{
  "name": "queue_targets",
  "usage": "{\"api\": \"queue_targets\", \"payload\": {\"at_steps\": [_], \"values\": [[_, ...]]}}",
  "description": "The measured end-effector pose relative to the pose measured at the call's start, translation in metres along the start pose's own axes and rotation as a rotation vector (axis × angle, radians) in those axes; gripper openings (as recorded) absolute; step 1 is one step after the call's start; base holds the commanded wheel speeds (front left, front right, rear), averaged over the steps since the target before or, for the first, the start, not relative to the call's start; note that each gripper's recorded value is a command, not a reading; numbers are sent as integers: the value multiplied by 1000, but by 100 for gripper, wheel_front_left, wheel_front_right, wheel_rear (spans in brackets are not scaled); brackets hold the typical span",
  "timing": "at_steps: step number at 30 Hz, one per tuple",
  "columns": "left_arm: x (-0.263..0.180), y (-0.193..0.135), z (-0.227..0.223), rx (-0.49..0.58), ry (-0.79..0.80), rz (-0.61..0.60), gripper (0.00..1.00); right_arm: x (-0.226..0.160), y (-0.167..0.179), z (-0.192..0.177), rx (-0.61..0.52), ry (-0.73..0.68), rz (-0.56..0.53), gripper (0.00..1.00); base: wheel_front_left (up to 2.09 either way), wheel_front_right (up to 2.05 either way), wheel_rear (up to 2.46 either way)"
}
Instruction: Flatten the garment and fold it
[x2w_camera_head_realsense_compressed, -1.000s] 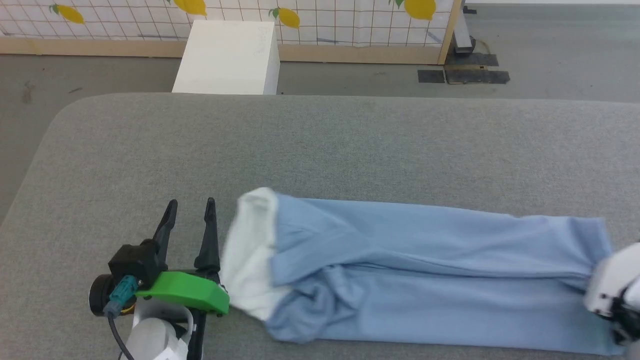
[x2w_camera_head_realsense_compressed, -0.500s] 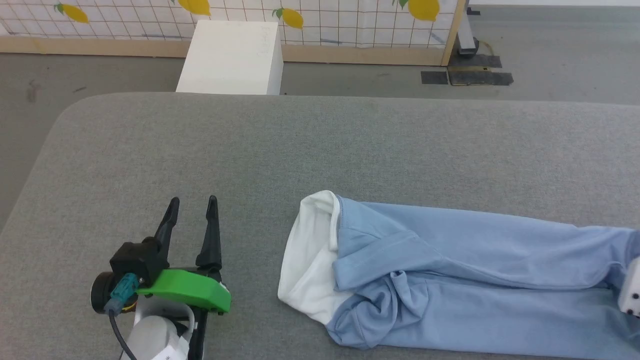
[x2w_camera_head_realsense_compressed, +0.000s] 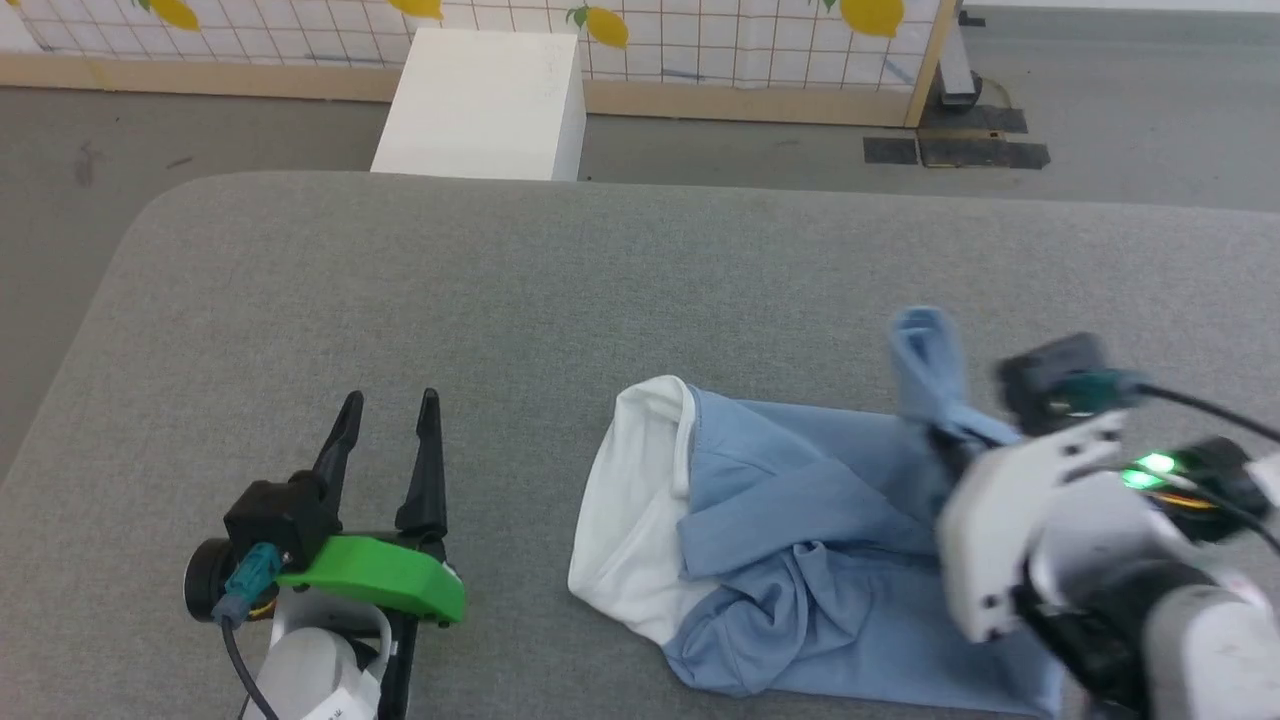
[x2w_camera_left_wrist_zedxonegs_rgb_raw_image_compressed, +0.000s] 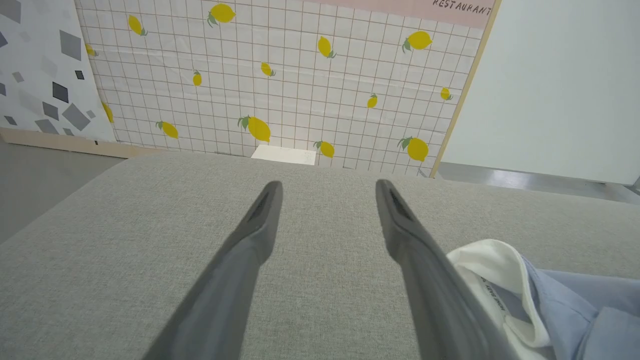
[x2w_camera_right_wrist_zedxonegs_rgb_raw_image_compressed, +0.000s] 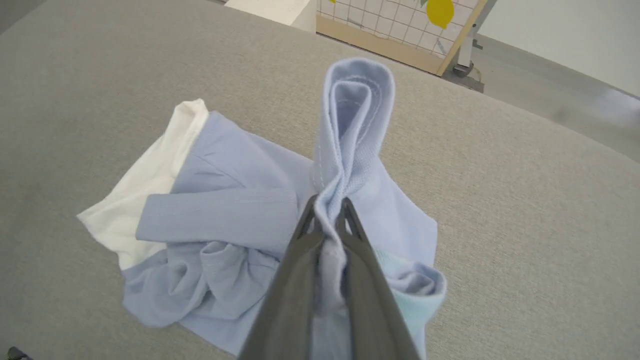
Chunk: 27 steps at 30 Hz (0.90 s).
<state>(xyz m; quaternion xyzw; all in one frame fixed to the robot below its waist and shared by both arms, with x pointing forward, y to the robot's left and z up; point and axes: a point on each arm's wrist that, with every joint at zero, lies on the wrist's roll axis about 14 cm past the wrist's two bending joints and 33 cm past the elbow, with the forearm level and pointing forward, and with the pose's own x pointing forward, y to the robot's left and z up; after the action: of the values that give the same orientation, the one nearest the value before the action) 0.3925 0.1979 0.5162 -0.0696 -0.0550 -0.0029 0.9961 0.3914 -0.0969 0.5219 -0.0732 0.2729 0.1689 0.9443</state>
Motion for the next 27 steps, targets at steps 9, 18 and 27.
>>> {"api": "queue_targets", "payload": {"at_steps": [9, 18, 27], "values": [[9, 1, -2, 5, 3, -3, 100, 52, 94, -2, -158, 33, 271, 0, 0, 0, 0], [9, 14, -14, 6, 38, 36, 100, 102, 156, -45, -133, 164, 515, 100, 0, 0, 0], [10, 9, -3, -1, 6, 24, 100, 70, 159, 69, 126, -343, 604, 100, 0, 0, 0]]}}
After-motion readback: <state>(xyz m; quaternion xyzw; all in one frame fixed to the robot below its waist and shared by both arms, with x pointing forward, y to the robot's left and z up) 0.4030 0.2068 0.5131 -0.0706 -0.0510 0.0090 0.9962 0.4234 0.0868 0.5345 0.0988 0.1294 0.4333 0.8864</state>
